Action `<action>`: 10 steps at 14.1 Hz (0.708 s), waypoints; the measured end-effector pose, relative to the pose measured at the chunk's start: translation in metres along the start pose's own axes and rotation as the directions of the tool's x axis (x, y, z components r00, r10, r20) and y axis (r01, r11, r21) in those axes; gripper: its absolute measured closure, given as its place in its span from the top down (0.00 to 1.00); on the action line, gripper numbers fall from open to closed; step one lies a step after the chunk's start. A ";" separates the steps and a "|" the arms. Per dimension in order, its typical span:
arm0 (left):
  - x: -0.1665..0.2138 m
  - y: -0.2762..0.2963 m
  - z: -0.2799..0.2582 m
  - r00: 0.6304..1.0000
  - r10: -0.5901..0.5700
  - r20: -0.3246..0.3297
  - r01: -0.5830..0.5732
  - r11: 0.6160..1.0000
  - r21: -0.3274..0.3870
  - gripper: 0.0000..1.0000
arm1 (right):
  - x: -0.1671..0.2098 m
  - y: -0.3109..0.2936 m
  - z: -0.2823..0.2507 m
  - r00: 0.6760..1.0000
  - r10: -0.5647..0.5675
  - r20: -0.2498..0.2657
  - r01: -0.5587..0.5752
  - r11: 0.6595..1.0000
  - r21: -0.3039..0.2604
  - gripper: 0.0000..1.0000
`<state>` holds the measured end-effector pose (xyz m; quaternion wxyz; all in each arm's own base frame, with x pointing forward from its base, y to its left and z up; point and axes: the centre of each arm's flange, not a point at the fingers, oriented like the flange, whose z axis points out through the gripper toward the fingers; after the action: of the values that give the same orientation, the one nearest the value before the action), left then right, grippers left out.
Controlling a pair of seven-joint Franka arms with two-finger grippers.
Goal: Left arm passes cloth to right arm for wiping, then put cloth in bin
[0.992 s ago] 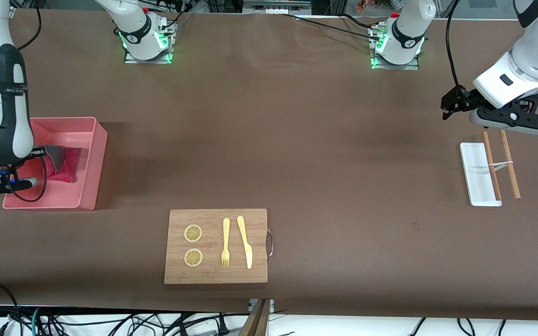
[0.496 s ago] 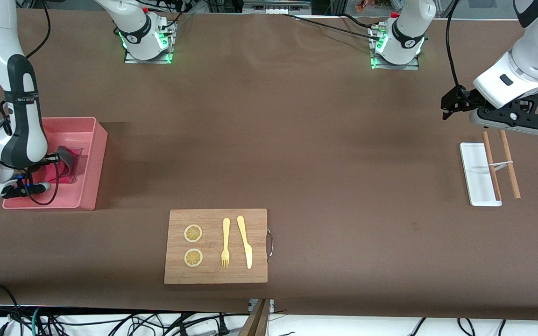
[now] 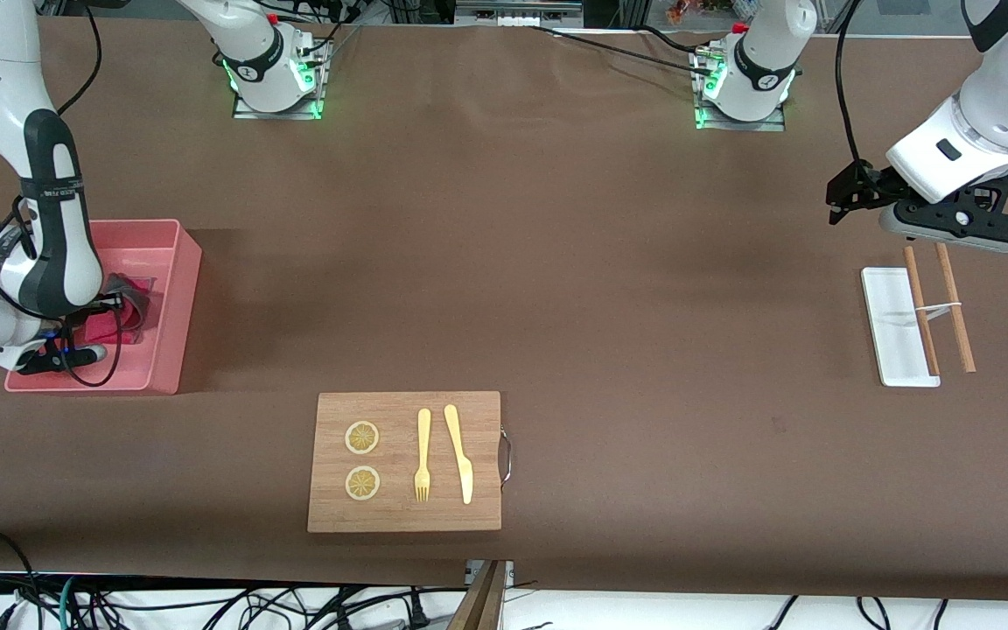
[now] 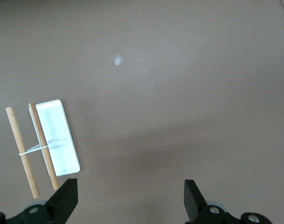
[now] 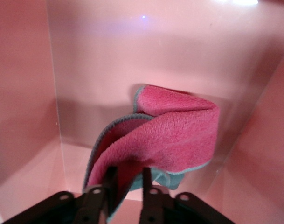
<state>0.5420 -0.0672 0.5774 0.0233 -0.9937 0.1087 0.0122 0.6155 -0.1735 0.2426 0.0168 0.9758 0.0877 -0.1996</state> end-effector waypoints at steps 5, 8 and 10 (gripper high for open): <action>0.000 0.000 0.000 1.000 0.000 0.000 0.000 1.000 0.000 1.00 | -0.009 0.000 -0.063 0.998 0.000 -0.058 -0.001 1.000 -0.009 0.83; 0.000 0.000 0.000 1.000 0.000 0.000 0.000 1.000 0.000 1.00 | -0.025 -0.016 -0.122 0.997 -0.022 -0.074 0.023 1.000 0.008 1.00; 0.000 0.000 0.000 1.000 -0.001 0.000 0.001 1.000 0.000 1.00 | -0.037 -0.040 -0.162 0.992 -0.061 -0.108 0.063 0.998 0.012 1.00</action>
<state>0.5420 -0.0668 0.5774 0.0233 -0.9938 0.1084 0.0123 0.6379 -0.1289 0.4061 -0.0015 0.9821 0.1171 -0.1477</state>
